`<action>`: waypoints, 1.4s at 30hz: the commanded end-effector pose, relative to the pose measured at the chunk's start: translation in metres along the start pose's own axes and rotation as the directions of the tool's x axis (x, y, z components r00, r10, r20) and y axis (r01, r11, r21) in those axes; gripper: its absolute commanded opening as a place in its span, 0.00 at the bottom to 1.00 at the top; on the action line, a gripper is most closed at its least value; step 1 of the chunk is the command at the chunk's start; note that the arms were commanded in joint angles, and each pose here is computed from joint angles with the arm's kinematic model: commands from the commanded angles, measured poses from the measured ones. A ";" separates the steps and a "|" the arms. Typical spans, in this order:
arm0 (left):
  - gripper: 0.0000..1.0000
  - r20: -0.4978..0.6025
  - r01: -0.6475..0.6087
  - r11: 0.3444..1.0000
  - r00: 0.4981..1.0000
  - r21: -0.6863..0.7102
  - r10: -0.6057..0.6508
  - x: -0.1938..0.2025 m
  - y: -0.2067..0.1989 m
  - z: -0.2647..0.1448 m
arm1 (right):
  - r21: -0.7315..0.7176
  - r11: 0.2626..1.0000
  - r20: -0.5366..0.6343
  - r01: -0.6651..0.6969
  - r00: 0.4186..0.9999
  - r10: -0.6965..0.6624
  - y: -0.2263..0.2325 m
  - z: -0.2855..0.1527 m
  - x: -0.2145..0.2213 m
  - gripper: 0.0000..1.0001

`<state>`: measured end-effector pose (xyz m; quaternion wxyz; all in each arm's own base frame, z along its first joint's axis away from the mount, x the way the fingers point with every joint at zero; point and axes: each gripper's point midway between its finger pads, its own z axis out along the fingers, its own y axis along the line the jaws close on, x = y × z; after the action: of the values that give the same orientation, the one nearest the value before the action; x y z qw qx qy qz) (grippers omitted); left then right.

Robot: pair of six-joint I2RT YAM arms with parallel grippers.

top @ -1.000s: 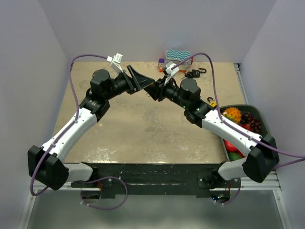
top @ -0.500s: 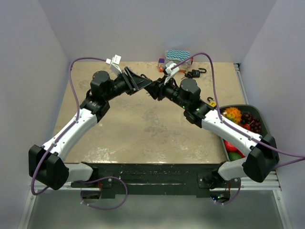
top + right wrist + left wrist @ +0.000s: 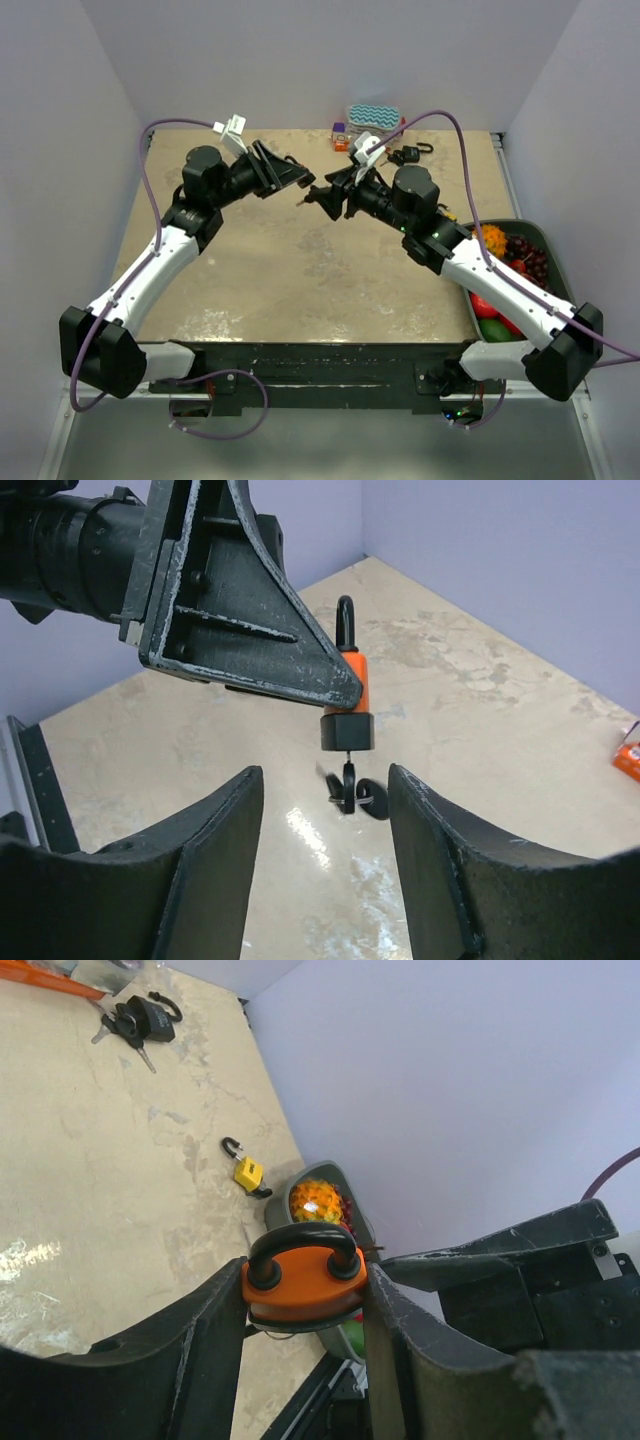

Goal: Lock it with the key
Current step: Lock the lock, then place the lock at the center of the board.

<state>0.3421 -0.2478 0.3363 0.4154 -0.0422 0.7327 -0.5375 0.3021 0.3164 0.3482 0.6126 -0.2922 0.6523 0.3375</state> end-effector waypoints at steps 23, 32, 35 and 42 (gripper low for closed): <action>0.00 0.045 -0.043 0.998 0.998 0.056 0.040 -0.009 -0.027 -0.017 | -0.081 0.980 -0.007 0.183 0.983 -0.184 0.005 0.014 -0.006 0.00; 0.00 0.182 0.020 0.991 0.983 -0.132 0.004 -0.077 0.029 -0.021 | -0.077 0.983 -0.046 0.167 0.984 -0.171 0.010 0.006 0.010 0.00; 0.00 0.266 0.010 0.983 0.963 -0.181 0.039 -0.117 0.042 -0.033 | -0.069 0.992 -0.085 0.101 0.991 -0.107 0.011 0.001 0.027 0.00; 0.00 0.319 -0.021 0.938 0.938 -0.346 0.138 -0.159 0.082 -0.067 | -0.071 0.997 -0.111 -0.003 0.994 -0.005 0.016 -0.002 0.047 0.00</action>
<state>0.4313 -0.1088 0.3438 0.4924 -0.1929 0.7350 -0.4244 0.2942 0.3238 0.2872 0.5591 -0.3532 0.6839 0.3081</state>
